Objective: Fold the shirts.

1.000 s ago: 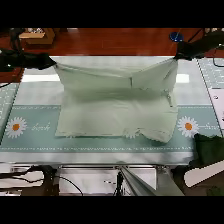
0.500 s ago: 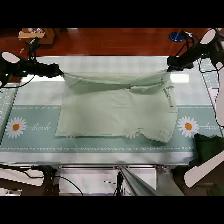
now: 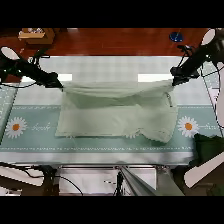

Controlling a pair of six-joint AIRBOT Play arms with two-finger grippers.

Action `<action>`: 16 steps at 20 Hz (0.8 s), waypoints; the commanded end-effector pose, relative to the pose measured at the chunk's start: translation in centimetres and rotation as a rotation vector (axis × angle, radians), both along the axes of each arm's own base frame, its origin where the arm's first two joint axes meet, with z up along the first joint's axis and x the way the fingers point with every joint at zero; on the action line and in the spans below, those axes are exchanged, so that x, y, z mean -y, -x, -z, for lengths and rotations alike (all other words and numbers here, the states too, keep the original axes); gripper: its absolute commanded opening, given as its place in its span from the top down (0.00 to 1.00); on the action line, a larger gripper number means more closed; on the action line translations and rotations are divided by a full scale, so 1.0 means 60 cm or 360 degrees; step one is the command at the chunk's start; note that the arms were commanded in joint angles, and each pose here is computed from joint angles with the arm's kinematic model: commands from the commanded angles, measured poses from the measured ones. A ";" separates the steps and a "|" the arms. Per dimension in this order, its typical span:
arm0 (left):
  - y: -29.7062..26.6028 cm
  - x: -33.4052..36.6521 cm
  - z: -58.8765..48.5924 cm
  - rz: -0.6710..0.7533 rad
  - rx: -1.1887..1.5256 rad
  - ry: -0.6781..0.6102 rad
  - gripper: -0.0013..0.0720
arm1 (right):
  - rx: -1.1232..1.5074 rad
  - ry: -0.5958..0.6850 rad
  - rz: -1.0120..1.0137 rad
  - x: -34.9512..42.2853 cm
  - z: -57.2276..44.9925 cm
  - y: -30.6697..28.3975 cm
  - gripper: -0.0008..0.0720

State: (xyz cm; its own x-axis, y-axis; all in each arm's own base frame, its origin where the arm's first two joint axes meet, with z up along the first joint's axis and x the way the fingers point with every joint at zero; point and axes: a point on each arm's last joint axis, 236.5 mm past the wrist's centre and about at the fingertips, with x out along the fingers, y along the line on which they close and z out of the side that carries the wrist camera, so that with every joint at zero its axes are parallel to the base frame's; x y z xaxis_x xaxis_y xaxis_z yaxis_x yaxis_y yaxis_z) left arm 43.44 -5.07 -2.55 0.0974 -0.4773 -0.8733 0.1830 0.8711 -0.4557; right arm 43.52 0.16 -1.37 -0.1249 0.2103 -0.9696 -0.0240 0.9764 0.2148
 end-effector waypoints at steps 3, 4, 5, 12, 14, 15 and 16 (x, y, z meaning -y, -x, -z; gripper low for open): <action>-0.003 0.004 0.047 -0.0015 -0.0084 -0.0026 0.95 | -0.0115 -0.0091 0.0037 -0.023 0.051 0.020 0.94; -0.006 0.005 0.045 -0.0018 -0.0071 -0.0022 0.95 | -0.0106 -0.0089 0.0042 -0.023 0.056 0.017 0.94; -0.006 0.005 0.039 -0.0011 -0.0069 -0.0019 0.91 | -0.0100 -0.0090 0.0040 -0.023 0.055 0.017 0.87; 0.107 -0.093 -0.015 -0.0090 -0.0408 0.0071 0.52 | -0.0056 -0.0071 0.0103 0.075 -0.035 0.086 0.49; 0.162 -0.109 0.000 -0.0189 -0.0475 0.0148 0.51 | -0.0057 -0.0115 0.0255 0.106 -0.026 0.134 0.49; 0.200 -0.110 0.011 -0.0233 -0.0534 0.0187 0.51 | -0.0057 -0.0179 0.0318 0.112 -0.015 0.164 0.42; 0.231 -0.103 0.018 -0.0283 -0.0557 0.0250 0.51 | -0.0058 -0.0254 0.0382 0.112 -0.002 0.191 0.37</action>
